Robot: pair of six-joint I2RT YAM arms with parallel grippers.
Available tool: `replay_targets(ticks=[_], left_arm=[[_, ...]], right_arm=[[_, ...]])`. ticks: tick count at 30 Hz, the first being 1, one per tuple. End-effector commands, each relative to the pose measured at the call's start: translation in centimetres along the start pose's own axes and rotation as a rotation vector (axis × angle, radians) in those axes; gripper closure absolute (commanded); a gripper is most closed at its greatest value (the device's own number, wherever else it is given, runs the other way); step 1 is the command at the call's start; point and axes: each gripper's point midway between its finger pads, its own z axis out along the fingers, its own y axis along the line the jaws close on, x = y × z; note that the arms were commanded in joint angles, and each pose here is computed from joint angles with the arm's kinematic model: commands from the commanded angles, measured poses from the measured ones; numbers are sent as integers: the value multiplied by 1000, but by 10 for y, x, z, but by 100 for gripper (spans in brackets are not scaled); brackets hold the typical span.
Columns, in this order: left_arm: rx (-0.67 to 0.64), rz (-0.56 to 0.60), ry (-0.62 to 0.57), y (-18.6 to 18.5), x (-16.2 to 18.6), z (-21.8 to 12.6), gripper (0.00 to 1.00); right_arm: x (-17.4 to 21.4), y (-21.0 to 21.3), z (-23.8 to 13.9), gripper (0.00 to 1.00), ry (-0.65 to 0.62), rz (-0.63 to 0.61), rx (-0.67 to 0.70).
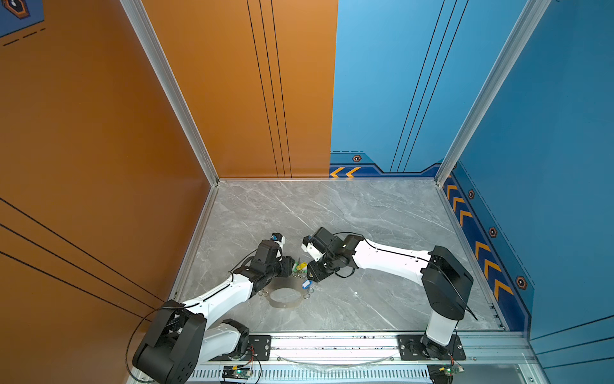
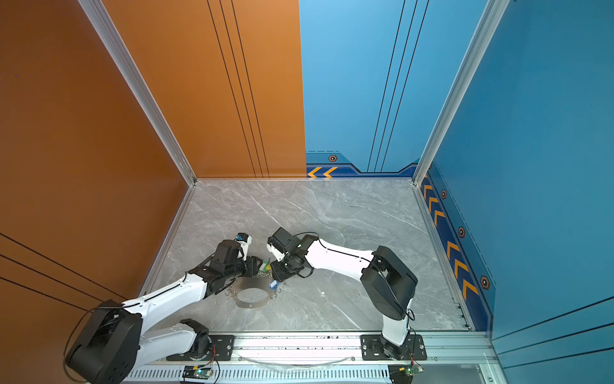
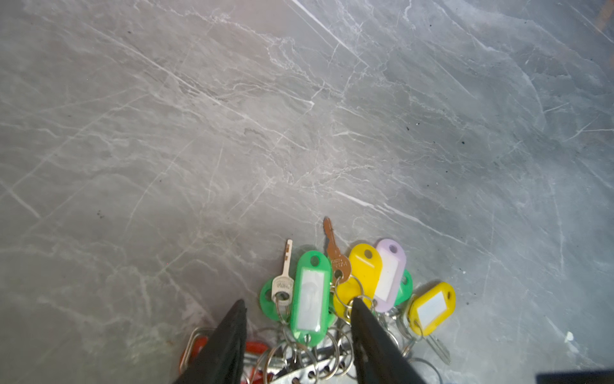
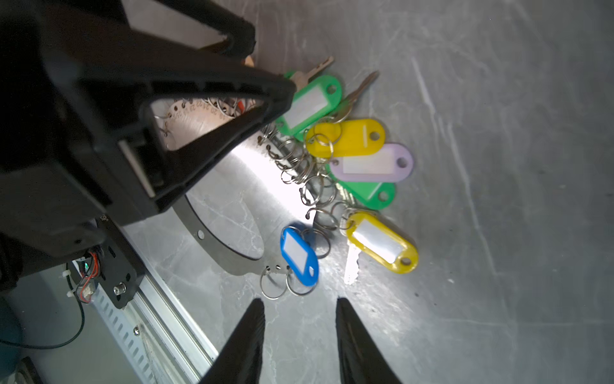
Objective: Remove the keys from the keyring
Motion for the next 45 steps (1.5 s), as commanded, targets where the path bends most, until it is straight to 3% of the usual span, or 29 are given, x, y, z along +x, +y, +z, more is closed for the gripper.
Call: replay_targets(ticks=[1,7,16,28,39,45], left_arm=[[54,10,23,-10,4,3,49],[81,40,37,-19,6,4,50],[61,41,39,-17,5,7,50],[32,30,4,-11,1,1,50],[44,19,-6,-11,2,-4,50],[49,22,-2,-12,2,-4,50]], right_arm=[[6,-27,12,61,33,36,50],[12,-42,32,61,87,3,132],[15,-16,32,65,93,-93,172],[21,26,33,65,127,-130,36],[4,-33,27,63,91,-77,161],[14,-39,37,62,164,-194,215]])
